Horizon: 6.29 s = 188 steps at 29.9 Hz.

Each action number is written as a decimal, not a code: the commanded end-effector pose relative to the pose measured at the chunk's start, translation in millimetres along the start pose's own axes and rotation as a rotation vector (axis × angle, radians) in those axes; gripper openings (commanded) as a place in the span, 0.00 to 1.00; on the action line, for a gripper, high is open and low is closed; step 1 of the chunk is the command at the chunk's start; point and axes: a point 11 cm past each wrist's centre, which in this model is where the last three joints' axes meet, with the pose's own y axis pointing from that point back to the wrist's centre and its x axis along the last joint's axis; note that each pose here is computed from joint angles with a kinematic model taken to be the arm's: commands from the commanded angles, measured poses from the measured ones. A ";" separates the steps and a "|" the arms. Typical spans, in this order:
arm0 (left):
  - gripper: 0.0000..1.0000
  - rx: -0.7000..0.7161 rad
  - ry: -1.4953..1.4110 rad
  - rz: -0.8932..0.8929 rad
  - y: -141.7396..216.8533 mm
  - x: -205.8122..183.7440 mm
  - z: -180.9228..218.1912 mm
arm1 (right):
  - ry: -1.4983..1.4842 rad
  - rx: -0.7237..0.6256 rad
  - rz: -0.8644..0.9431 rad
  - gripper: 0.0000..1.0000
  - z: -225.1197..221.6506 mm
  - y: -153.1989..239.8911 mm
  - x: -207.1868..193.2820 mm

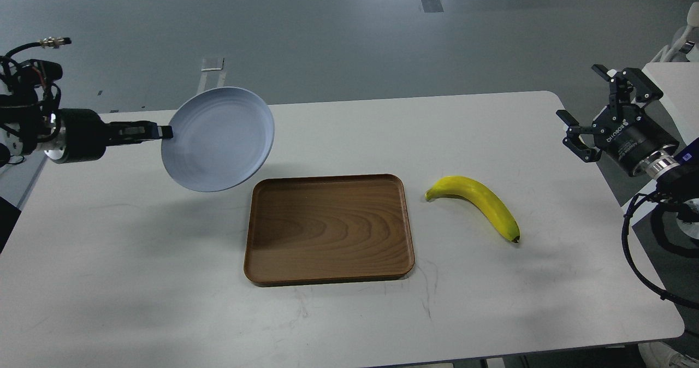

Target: Place banana on plate with both arms

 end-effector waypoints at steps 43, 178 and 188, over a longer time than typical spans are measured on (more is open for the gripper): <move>0.48 -0.076 -0.247 -0.313 -165.6 -80.5 94.5 | 0.071 -0.027 0.107 0.98 -15.6 39.3 42.6; 1.00 -0.526 1.285 0.822 -1.7 1.2 -70.1 | 1.351 -0.336 -1.032 0.98 38.5 -126.3 -262.4; 1.00 -0.523 1.288 0.815 -4.6 -1.4 -69.4 | 0.770 -0.085 -0.550 0.99 -54.5 -119.6 -167.1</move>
